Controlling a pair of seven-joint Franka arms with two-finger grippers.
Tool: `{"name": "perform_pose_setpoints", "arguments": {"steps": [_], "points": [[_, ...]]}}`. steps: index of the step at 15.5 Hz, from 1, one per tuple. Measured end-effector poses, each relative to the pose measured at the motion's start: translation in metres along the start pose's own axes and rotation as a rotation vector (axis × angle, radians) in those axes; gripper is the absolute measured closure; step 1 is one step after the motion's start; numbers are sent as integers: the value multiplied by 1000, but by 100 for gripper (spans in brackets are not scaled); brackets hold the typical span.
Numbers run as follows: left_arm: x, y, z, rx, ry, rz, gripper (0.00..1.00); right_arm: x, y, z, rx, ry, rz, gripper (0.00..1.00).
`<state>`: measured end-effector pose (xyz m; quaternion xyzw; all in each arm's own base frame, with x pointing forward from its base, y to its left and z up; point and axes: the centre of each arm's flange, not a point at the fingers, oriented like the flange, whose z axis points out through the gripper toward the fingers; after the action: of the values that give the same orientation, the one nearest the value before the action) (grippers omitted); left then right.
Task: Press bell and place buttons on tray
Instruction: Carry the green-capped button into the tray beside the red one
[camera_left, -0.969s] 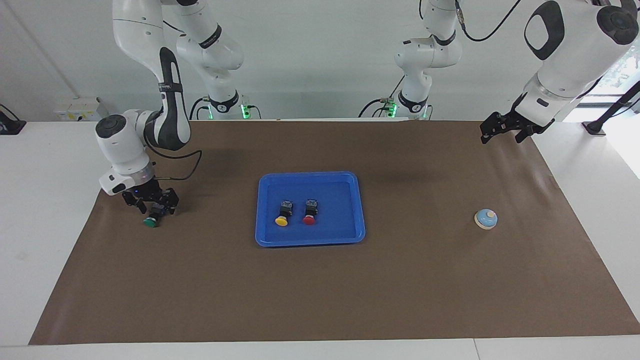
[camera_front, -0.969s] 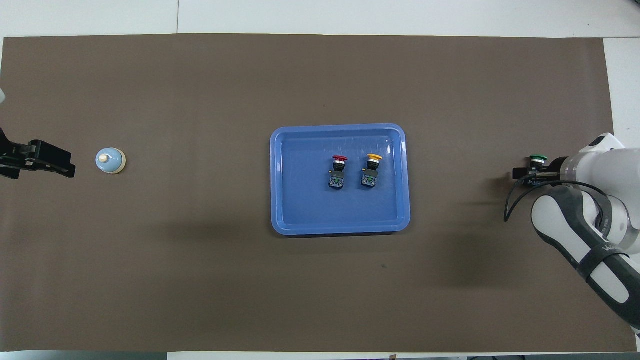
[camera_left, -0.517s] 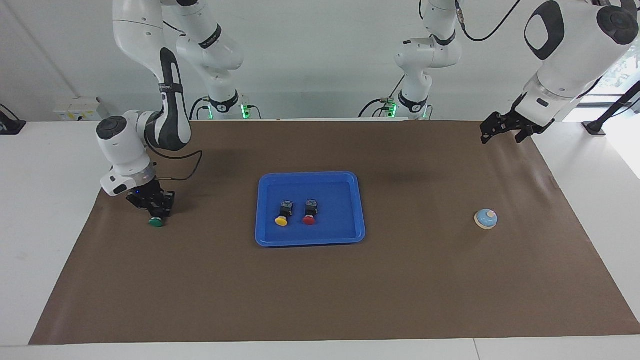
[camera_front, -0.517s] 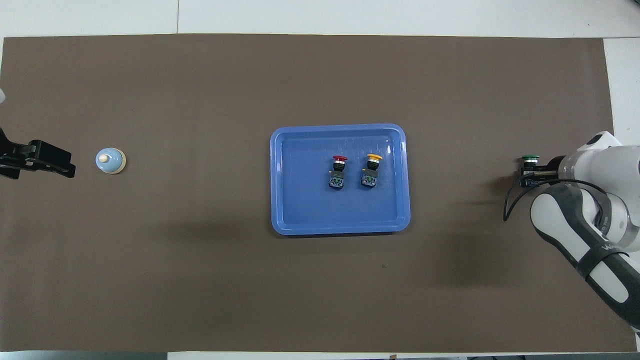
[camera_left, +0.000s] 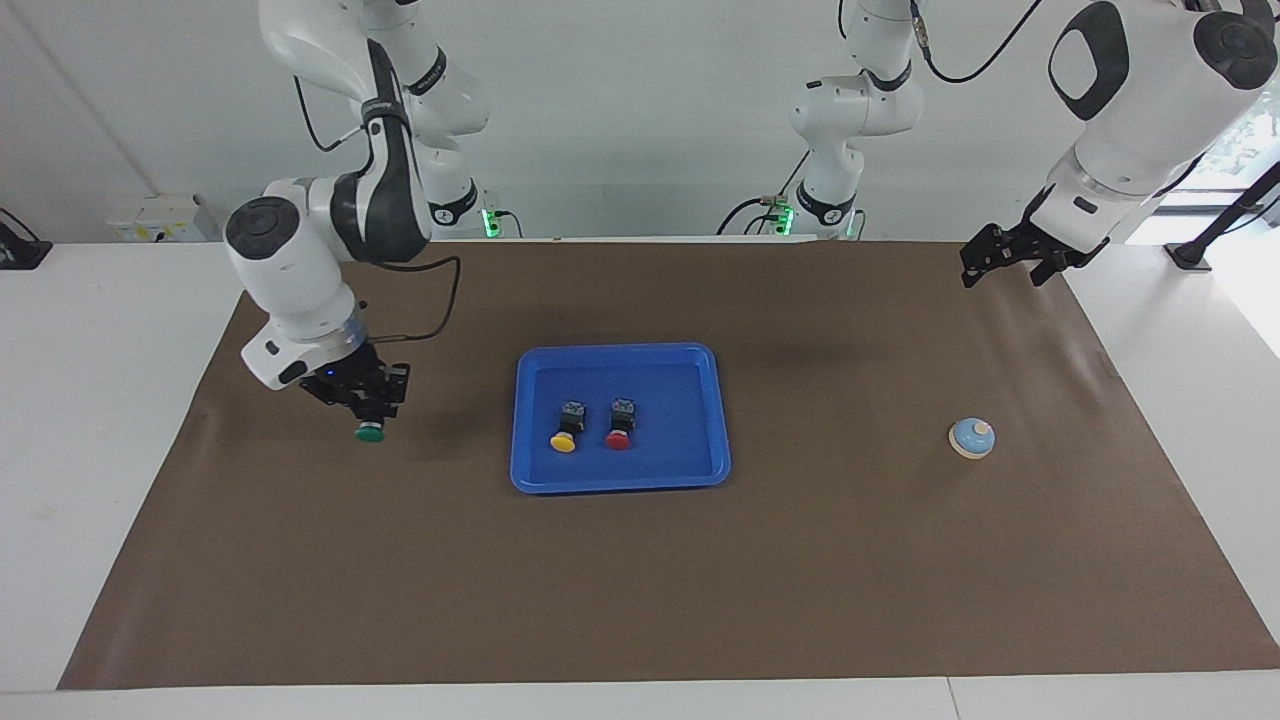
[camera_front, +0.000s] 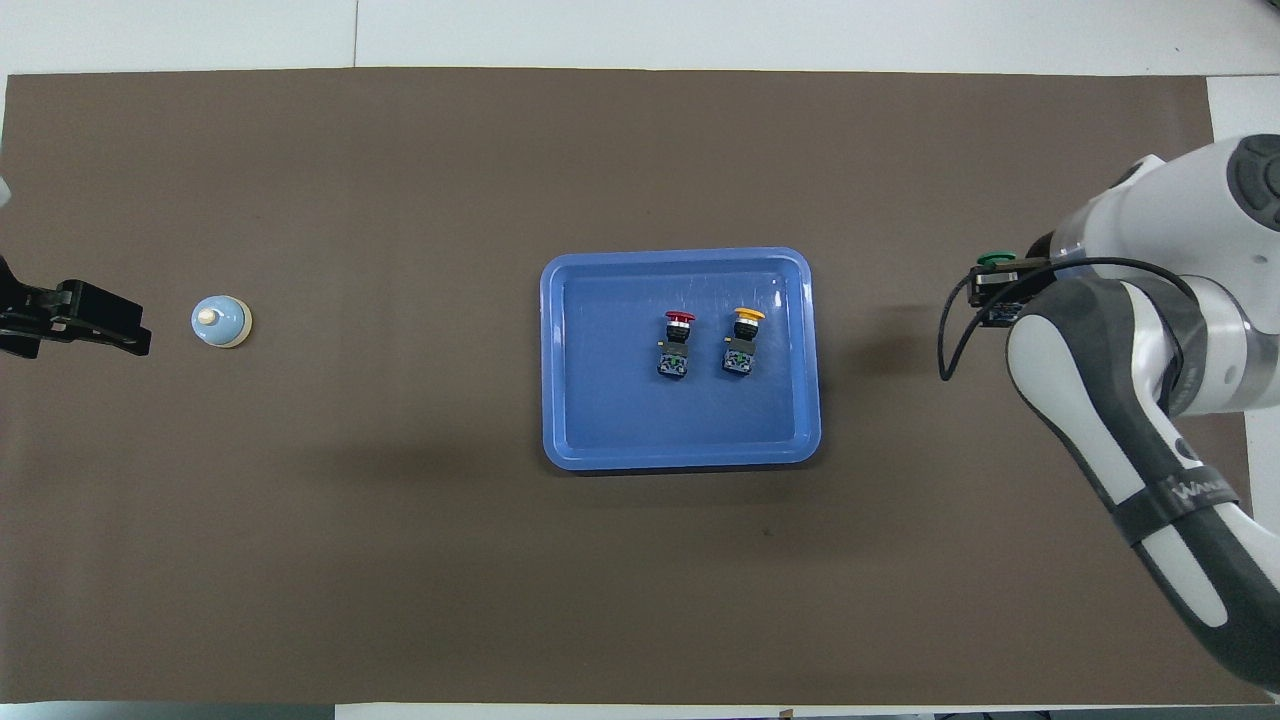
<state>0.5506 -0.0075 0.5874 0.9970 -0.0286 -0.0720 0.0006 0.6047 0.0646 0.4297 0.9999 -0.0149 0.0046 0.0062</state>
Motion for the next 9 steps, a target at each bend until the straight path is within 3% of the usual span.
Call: {"name": "perform_pose_setpoints", "arguments": {"steps": [4, 9], "points": [[0, 0, 0, 0, 0, 0, 0, -16, -139, -11, 9, 5, 74, 56], [0, 0, 0, 0, 0, 0, 0, -37, -292, 25, 21, -13, 165, 56]]}}
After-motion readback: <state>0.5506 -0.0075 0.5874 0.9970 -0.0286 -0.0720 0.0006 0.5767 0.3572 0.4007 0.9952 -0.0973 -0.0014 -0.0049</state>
